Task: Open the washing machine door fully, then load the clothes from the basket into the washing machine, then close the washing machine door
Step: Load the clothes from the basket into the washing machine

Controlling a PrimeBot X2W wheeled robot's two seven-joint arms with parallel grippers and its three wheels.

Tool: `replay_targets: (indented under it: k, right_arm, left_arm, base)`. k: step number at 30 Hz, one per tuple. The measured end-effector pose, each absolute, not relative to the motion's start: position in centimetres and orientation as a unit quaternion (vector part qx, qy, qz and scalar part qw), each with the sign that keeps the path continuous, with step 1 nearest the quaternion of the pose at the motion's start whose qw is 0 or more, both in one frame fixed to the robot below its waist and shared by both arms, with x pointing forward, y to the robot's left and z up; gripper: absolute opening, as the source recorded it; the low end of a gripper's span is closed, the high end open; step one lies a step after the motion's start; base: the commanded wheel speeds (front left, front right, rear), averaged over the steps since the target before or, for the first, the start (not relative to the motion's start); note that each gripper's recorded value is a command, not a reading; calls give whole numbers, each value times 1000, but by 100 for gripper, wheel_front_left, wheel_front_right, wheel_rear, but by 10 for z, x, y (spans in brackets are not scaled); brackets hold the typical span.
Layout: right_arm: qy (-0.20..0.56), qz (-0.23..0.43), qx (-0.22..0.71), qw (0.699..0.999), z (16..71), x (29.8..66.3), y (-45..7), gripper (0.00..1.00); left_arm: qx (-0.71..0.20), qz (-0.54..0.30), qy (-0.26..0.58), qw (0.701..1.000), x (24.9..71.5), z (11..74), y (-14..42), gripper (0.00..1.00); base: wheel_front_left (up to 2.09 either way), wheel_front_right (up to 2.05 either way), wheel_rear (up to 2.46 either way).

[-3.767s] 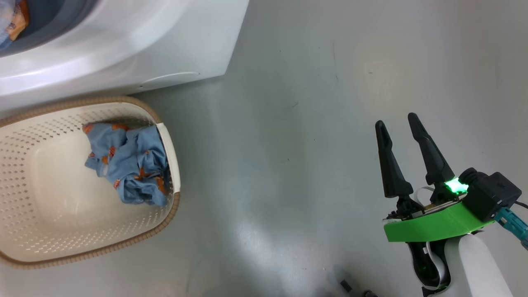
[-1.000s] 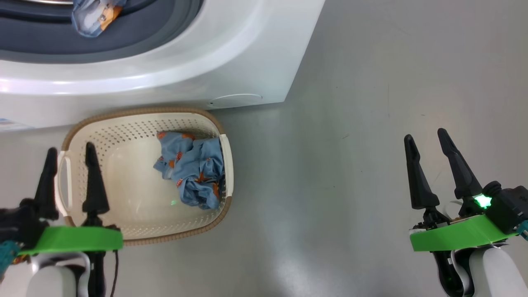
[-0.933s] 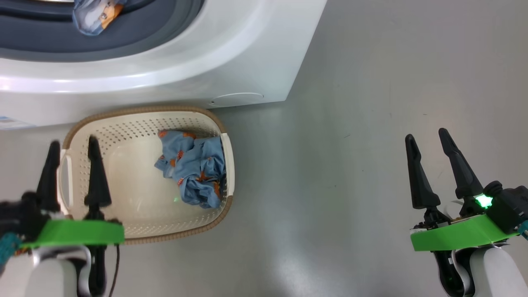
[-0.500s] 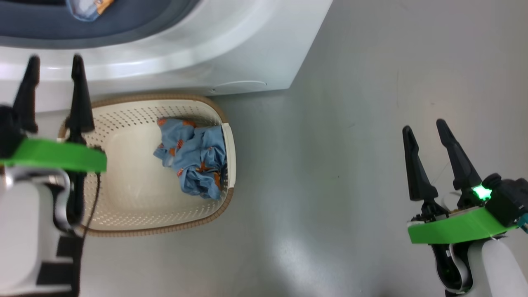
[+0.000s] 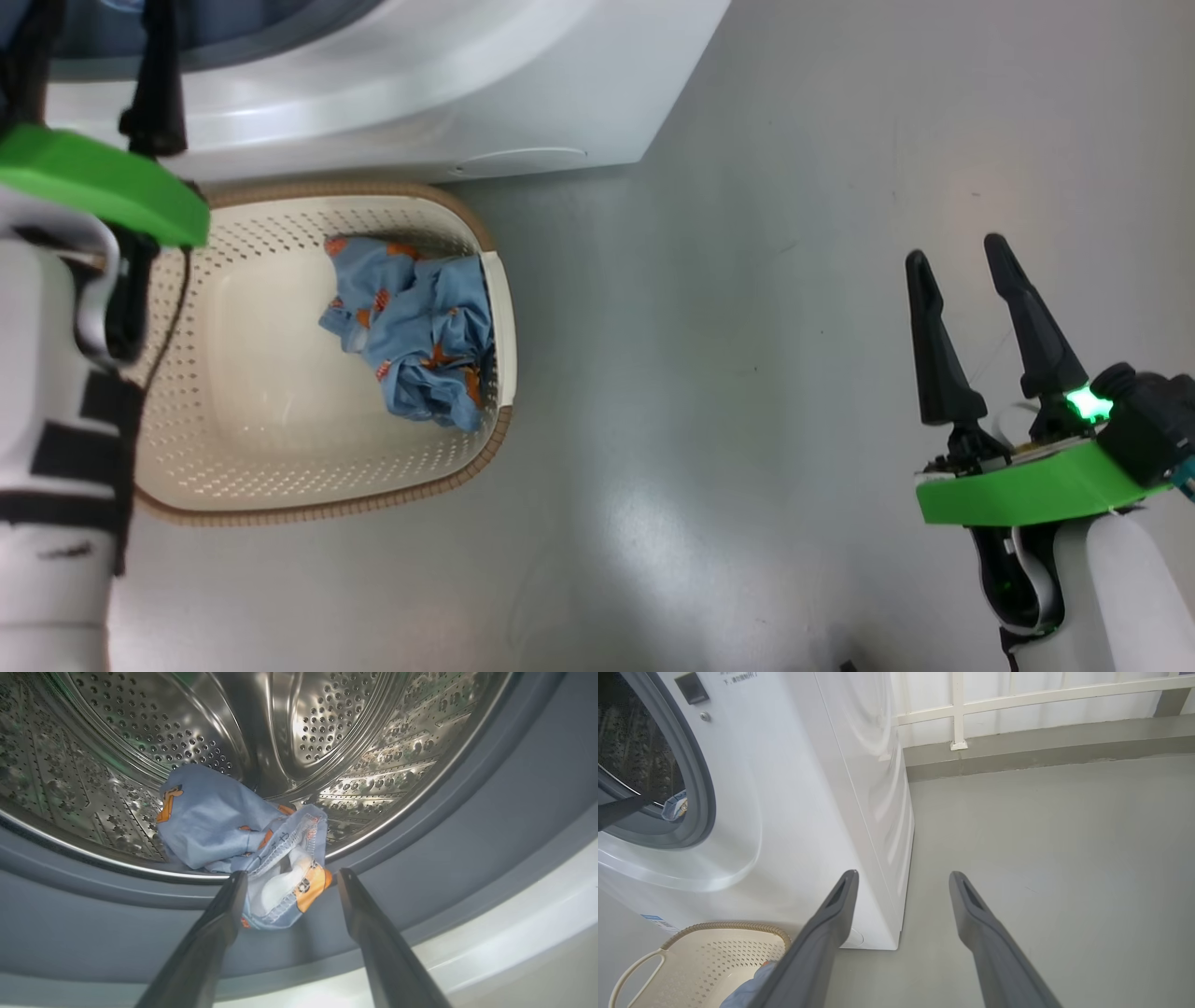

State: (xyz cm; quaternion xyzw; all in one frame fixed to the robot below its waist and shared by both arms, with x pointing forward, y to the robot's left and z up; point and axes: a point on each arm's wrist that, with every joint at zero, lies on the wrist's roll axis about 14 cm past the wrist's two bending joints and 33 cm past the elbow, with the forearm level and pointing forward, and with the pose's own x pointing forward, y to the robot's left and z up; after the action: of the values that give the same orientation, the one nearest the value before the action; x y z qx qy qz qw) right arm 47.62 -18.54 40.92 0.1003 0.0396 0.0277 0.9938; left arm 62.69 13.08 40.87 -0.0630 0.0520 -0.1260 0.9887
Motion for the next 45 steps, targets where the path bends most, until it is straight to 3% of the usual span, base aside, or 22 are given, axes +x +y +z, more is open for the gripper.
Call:
replay_targets:
  k: [15,16,17,18,19,20,28,40,45]
  right_arm:
    - [40,28,101,994,408,477,-185,100]
    - [39,28,101,994,409,477,-185,100]
    - [39,28,101,994,409,477,-185,100]
    - [39,28,101,994,409,477,-185,100]
    - [39,28,100,994,409,477,-185,100]
    - [39,28,100,994,410,476,-185,100]
    - [38,23,98,994,411,475,-188,100]
    - [38,23,98,994,409,479,-188,100]
    - [39,22,96,994,409,477,-189,100]
  left_arm:
    - [-36,-106,110,988,654,384,143,100]
    - [-34,-108,114,987,655,382,142,78]
    - [-31,-110,117,986,655,381,141,47]
    - [-28,-113,120,986,655,380,139,35]
    - [-26,-116,123,985,656,379,137,10]
    - [-25,-118,125,985,656,379,135,0]
    - [-16,-120,127,985,668,385,136,0]
    - [-63,-68,16,996,718,456,149,0]
    - [-54,-87,8,995,722,454,134,0]
  base:
    - [0,0,0]
    - [0,0,0]
    - [0,0,0]
    - [0,0,0]
    - [0,0,0]
    - [0,0,0]
    - [0,0,0]
    - [0,0,0]
    - [0,0,0]
